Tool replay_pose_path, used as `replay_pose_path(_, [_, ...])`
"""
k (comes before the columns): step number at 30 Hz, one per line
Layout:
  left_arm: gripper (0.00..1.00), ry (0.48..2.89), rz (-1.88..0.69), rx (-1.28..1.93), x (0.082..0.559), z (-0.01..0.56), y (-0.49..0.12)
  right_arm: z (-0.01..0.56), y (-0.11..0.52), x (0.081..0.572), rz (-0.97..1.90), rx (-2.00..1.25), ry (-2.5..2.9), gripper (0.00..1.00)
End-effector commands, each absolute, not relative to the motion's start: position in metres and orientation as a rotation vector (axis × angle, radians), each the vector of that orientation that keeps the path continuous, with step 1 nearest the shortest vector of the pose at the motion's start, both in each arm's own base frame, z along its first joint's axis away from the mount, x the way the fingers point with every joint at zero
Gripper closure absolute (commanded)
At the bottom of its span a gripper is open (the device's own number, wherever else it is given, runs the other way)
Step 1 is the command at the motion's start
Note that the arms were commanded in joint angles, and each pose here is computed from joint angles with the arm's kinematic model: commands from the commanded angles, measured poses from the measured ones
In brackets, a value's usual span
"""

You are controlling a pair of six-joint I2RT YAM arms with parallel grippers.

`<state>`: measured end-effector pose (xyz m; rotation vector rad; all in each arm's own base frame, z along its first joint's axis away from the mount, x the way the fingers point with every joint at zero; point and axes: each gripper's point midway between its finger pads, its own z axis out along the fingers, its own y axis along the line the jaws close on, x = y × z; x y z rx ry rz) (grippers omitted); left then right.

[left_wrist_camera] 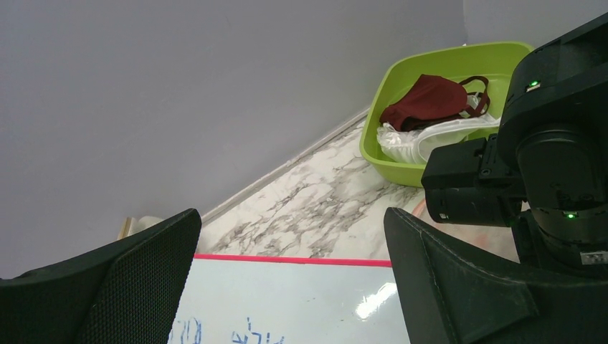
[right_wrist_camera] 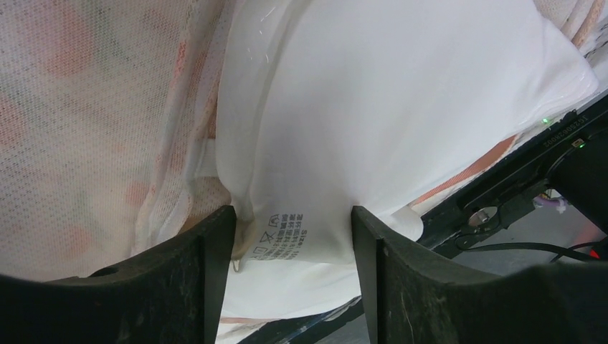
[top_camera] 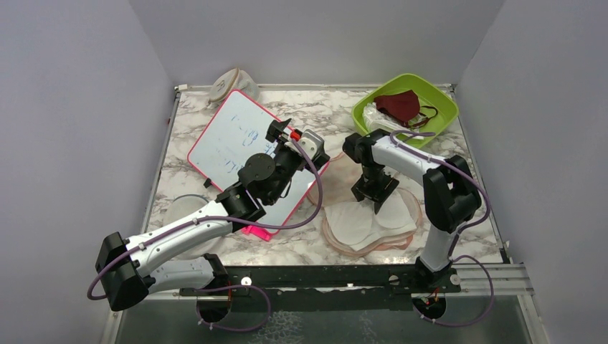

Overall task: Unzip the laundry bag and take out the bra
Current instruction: Pick up the bra from the laundry bag.

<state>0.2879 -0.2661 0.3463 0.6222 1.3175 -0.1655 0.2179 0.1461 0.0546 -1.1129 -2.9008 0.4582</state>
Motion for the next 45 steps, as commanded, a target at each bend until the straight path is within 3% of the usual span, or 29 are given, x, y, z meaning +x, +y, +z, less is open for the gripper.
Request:
replay_pose_path(1, [0.05, 1.292, -0.176, 0.598, 0.285, 0.354, -0.263, 0.066, 0.145, 0.214, 0.447, -1.159, -2.905, 0.45])
replay_pose_path(6, [0.05, 1.292, -0.176, 0.599, 0.286, 0.354, -0.263, 0.062, 0.146, 0.214, 0.423, -1.160, -2.911, 0.59])
replay_pose_path(11, [0.05, 1.297, -0.168, 0.606, 0.287, 0.351, -0.264, 0.062, 0.146, 0.210, 0.425, -1.163, -2.897, 0.62])
replay_pose_path(15, [0.05, 1.295, -0.170, 0.601, 0.286, 0.353, -0.263, 0.067, 0.142, 0.207, 0.426, -1.181, -2.906, 0.74])
replay_pose_path(20, [0.05, 1.297, -0.174, 0.601, 0.286, 0.352, -0.264, 0.071, 0.139, 0.200, 0.408, -1.193, -2.905, 0.80])
replay_pose_path(25, [0.05, 1.305, -0.185, 0.611, 0.287, 0.348, -0.268, 0.081, 0.136, 0.196, 0.378, -1.214, -2.921, 0.99])
replay_pose_path(41, [0.06, 1.303, -0.143, 0.589, 0.288, 0.348, -0.259, 0.157, 0.101, 0.221, 0.282, -1.214, -3.303, 0.99])
replay_pose_path(45, [0.06, 1.305, -0.143, 0.591, 0.288, 0.347, -0.260, 0.195, 0.100, 0.242, 0.103, -1.005, -3.575, 0.99])
